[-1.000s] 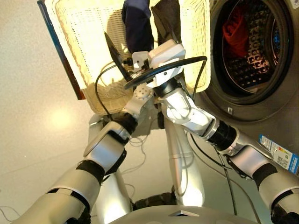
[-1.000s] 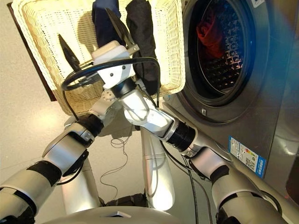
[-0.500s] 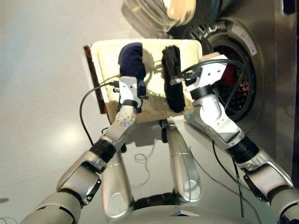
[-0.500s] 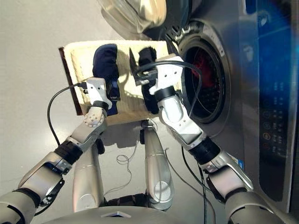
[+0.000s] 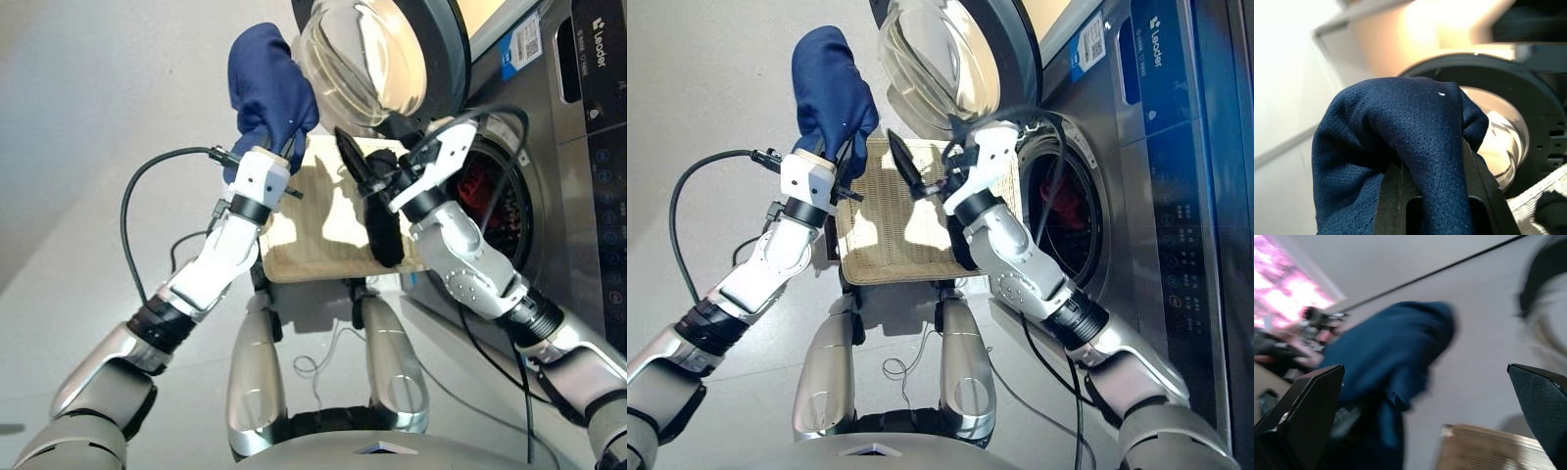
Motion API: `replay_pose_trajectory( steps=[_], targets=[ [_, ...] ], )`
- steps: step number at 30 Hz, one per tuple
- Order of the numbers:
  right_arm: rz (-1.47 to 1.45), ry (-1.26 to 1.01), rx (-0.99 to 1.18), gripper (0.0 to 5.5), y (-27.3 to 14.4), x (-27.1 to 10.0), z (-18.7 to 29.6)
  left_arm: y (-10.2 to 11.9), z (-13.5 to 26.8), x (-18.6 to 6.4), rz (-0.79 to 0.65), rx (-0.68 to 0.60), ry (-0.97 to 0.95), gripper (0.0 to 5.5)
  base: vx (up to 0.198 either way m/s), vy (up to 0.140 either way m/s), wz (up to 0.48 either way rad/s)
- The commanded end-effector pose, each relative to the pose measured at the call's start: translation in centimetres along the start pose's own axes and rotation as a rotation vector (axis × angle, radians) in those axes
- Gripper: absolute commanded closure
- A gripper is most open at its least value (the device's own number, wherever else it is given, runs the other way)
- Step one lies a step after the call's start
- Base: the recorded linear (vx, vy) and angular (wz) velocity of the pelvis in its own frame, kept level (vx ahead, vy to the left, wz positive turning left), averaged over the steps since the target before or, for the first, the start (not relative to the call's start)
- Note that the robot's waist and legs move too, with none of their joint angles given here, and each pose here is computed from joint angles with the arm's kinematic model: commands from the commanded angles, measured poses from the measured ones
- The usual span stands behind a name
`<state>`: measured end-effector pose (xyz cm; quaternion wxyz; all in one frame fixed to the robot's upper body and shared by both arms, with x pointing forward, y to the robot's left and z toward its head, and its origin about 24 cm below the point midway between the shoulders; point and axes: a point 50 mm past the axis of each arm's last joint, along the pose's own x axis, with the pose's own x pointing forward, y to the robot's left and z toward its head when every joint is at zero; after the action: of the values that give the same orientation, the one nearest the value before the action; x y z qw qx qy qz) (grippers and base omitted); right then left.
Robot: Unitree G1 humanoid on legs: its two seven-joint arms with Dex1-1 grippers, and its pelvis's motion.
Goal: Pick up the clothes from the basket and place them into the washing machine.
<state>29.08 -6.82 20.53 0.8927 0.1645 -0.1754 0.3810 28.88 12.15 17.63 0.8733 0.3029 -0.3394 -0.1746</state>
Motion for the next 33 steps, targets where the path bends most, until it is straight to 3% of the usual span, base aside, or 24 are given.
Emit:
replay_pose_trajectory(
  steps=[1,18,19,22,29,33],
  targets=[
    [0.206,-0.101,0.008,0.0,3.1,1.1,3.8,-0.1,5.1,1.3,-0.046,0.057,-0.307,5.5,0.0,0.0,0.0],
    [0.294,-0.082,-0.064,0.0,4.5,2.6,5.1,-0.7,6.5,1.6,-0.12,0.198,-0.415,5.5,0.0,0.0,0.0],
    [0.291,-0.082,-0.062,2.01,4.5,2.6,5.1,-0.7,6.6,1.7,-0.118,0.202,-0.416,5.5,0.0,0.0,0.0],
    [0.275,-0.09,-0.067,5.5,4.4,2.6,5.1,-0.8,6.5,1.8,-0.11,0.198,-0.412,5.5,0.0,0.0,0.0],
    [0.22,-0.119,-0.051,5.5,3.9,2.1,4.9,-1.1,6.3,2.0,-0.098,0.214,-0.409,5.5,0.0,0.0,0.0],
    [0.081,-0.231,-0.157,5.5,2.6,1.5,4.8,-0.8,6.8,2.0,-0.048,0.209,-0.436,5.5,0.0,0.0,0.0]
  ],
)
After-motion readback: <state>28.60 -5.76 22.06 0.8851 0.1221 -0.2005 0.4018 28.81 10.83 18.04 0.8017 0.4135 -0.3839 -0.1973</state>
